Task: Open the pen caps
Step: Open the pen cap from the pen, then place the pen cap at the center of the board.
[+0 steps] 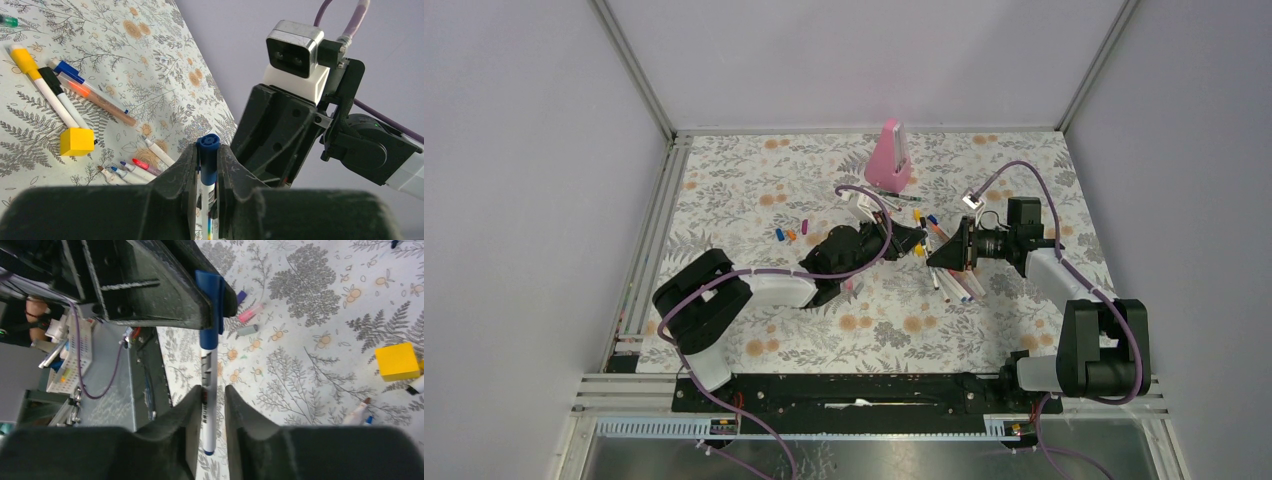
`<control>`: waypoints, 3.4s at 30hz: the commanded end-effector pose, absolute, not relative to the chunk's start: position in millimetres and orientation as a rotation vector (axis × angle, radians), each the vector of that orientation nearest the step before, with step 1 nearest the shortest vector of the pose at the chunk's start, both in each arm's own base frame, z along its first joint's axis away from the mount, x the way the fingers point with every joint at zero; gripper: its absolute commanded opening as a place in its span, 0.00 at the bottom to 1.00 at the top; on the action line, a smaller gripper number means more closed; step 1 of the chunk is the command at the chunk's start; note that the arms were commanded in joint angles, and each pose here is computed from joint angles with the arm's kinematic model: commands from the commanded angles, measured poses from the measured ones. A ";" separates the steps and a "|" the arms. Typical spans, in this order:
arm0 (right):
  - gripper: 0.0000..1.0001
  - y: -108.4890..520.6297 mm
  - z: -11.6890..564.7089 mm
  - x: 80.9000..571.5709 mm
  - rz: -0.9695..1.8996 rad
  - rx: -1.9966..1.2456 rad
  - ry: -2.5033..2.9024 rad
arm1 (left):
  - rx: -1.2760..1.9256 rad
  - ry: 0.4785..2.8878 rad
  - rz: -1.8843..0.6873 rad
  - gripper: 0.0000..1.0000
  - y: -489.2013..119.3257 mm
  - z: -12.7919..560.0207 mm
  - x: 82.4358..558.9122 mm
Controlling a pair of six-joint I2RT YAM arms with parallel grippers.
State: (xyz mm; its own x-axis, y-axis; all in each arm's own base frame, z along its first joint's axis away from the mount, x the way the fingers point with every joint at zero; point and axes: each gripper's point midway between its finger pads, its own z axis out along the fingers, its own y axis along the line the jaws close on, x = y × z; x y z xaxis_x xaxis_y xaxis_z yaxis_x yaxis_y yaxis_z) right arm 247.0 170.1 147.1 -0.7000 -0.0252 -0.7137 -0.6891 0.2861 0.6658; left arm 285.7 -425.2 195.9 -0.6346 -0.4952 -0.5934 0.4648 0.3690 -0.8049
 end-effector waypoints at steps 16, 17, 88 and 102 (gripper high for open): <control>0.00 173.3 161.7 254.5 1.422 -0.673 1.903 | 0.031 1.543 -1.587 0.00 -435.8 251.2 268.1; 0.00 173.2 162.4 254.6 1.419 -0.678 1.901 | 0.033 1.532 -1.585 0.00 -434.9 252.1 268.6; 0.00 88.3 113.8 284.6 0.862 -0.655 2.163 | 0.409 2.344 -0.483 0.04 -347.9 56.2 247.9; 0.01 87.6 112.7 284.4 0.866 -0.657 2.172 | 0.466 2.433 -0.210 0.15 -343.0 26.2 253.7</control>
